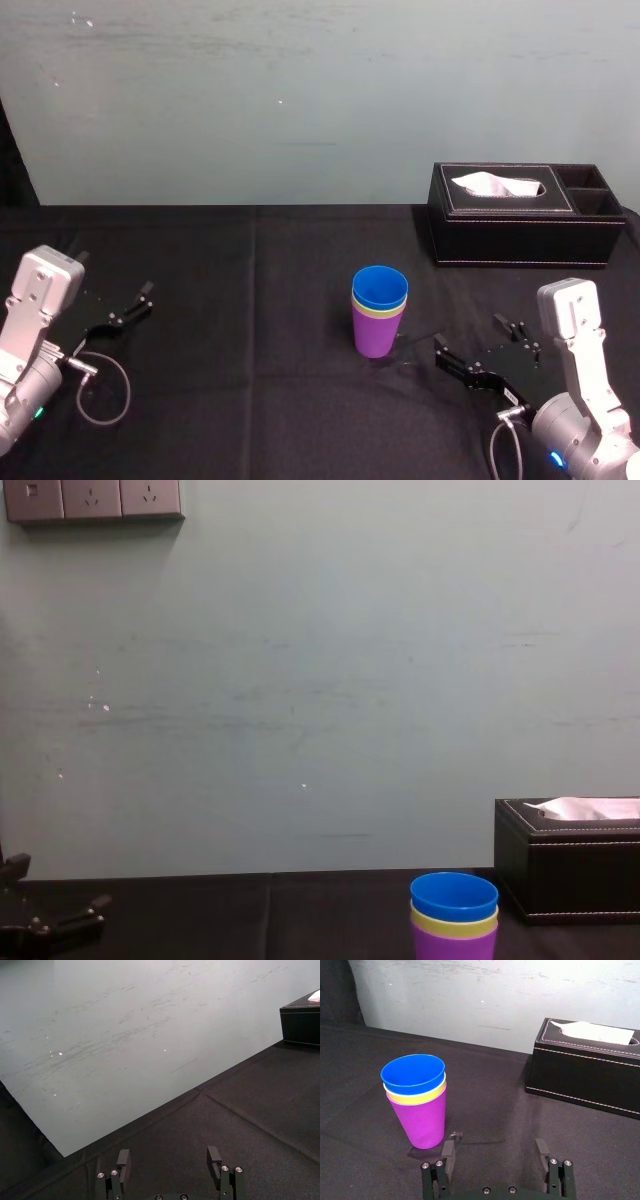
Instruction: Stack the three plastic cups sequentially using one hand.
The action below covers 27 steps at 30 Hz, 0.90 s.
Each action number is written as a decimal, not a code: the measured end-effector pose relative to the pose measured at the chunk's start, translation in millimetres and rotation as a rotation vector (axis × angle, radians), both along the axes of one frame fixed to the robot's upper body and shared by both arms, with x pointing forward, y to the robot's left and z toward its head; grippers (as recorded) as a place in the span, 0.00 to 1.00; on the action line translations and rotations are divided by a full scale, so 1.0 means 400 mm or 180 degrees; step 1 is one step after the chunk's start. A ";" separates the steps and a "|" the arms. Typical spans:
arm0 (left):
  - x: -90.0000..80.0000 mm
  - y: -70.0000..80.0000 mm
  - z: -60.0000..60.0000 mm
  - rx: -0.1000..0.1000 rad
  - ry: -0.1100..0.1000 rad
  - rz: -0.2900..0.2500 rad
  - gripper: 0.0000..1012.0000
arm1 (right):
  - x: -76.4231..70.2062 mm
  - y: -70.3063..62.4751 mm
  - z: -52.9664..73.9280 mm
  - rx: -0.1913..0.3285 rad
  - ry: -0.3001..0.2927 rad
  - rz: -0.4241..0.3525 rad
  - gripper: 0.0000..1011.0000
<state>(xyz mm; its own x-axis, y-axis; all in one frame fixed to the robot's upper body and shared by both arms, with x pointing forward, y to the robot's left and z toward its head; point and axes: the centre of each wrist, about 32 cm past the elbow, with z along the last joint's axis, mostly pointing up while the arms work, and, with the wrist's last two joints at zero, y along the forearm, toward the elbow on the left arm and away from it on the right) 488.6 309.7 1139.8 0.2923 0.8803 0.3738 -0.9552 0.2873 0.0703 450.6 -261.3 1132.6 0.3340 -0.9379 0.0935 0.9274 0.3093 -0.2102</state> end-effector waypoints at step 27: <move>0.000 0.000 0.000 0.0000 0.0000 0.0000 0.99 | 0.000 0.000 0.000 0.0000 0.0000 0.0000 0.99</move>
<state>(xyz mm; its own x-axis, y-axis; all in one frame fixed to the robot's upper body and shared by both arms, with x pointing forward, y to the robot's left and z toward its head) 488.6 309.7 1139.8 0.2923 0.8803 0.3737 -0.9552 0.2873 0.0703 450.6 -261.3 1132.6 0.3340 -0.9379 0.0935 0.9274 0.3093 -0.2103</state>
